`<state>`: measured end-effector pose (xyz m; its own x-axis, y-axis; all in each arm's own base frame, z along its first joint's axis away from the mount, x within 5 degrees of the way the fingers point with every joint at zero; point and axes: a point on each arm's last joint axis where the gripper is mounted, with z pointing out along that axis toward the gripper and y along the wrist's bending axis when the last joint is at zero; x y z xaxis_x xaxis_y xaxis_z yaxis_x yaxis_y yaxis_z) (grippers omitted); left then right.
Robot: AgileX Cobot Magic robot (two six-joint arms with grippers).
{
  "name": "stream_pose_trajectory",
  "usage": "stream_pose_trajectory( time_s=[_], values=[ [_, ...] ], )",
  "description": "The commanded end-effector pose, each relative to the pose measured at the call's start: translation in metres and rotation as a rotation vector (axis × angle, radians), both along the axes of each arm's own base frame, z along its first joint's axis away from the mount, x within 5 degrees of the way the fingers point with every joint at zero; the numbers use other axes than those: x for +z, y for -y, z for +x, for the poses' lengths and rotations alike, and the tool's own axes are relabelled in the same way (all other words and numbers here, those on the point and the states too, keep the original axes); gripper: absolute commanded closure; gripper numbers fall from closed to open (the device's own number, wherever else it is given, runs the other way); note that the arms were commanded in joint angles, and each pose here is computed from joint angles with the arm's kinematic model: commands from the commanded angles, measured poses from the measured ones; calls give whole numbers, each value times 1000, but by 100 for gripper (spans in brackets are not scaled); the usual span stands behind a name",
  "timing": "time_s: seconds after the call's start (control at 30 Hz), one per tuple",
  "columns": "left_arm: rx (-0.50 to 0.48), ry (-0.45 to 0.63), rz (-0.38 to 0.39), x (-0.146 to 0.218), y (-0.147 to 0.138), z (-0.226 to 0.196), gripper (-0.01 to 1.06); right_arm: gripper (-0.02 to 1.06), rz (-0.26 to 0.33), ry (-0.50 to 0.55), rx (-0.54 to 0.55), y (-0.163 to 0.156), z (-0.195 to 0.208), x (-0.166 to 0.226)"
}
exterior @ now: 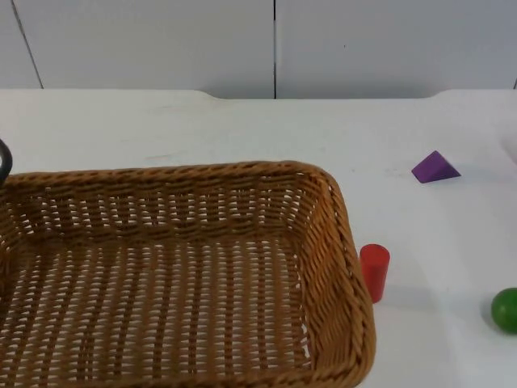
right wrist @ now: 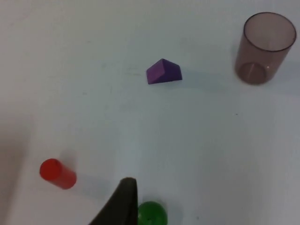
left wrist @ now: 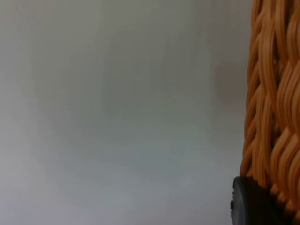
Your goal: Pick up the basket with the left hand and place the triangular block into the basket with the right hand.
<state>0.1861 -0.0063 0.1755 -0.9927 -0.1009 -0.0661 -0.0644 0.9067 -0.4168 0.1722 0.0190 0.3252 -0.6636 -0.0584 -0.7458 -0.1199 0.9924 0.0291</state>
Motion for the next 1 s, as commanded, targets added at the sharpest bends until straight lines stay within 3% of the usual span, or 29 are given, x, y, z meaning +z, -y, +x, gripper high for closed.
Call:
stream_pose_trajectory(
  time_s=[0.0, 0.07, 0.13, 0.23, 0.3, 0.37, 0.43, 0.53, 0.63, 0.67, 0.8, 0.97],
  values=[
    [11, 24, -28, 3, 2, 1, 105, 0, -3, -12, 48, -7, 1, 0],
    [2, 30, -26, 3, 2, 1, 105, 2, -54, -64, 177, -24, 5, -8],
    [2, 30, -26, 3, 2, 1, 105, 3, -80, -92, 226, -32, 8, -13],
    [0, 31, -26, 3, 2, 1, 105, 3, -86, -250, 274, -53, 23, -40],
    [0, 31, -26, 3, 2, 1, 105, 3, -92, -293, 273, -55, 29, -49],
    [-9, 34, -23, 3, 2, 1, 105, 3, -62, -378, 198, -59, 52, -76],
    [-9, 34, -23, 3, 2, 1, 105, 3, -35, -406, 132, -60, 76, -88],
    [-9, 34, -23, 3, 2, 1, 105, 3, -45, -439, 110, -62, 107, -98],
    [-15, 32, -16, 3, 1, 0, 105, 3, -137, -466, 145, -69, 157, -100],
    [-15, 32, -16, 3, 1, 0, 105, 3, -137, -466, 145, -69, 157, -100],
    [-19, 29, -12, 2, 1, 0, 105, 3, -289, -494, 301, -82, 220, -95],
    [-18, 28, -14, 2, 1, 0, 105, 3, -351, -503, 379, -94, 271, -91]
  ],
)
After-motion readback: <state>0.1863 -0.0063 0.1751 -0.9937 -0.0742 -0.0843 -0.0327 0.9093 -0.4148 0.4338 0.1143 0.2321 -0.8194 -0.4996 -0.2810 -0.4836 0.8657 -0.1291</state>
